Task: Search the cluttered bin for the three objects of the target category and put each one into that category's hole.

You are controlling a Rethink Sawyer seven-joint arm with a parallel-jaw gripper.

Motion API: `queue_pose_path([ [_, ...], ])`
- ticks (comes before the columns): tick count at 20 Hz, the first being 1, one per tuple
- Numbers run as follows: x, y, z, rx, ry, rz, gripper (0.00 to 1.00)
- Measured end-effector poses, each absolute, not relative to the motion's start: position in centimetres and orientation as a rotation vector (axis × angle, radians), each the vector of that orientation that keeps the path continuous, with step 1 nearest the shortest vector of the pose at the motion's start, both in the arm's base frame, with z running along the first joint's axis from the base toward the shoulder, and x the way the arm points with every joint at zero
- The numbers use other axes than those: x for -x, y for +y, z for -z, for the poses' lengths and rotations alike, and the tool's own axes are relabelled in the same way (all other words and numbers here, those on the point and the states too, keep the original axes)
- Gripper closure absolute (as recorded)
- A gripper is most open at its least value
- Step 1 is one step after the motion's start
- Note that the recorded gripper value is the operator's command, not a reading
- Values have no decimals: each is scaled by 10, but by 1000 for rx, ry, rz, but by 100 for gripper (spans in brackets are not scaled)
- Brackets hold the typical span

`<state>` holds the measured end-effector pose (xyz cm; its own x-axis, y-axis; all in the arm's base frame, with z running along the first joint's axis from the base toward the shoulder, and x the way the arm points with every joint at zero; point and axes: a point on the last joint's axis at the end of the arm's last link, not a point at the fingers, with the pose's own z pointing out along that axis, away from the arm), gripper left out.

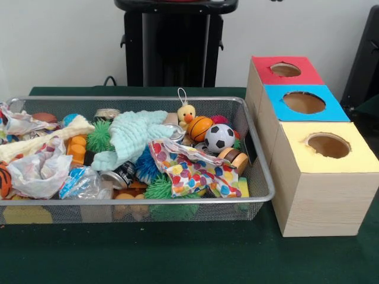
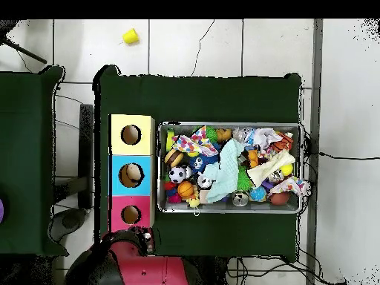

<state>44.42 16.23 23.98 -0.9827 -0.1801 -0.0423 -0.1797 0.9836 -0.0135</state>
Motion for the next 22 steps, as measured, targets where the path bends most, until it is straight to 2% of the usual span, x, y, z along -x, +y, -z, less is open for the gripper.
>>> queue_pose_path([
  [6,-446,159,-249,262,3088,12,100],
  [22,-478,148,-247,226,3071,16,100],
])
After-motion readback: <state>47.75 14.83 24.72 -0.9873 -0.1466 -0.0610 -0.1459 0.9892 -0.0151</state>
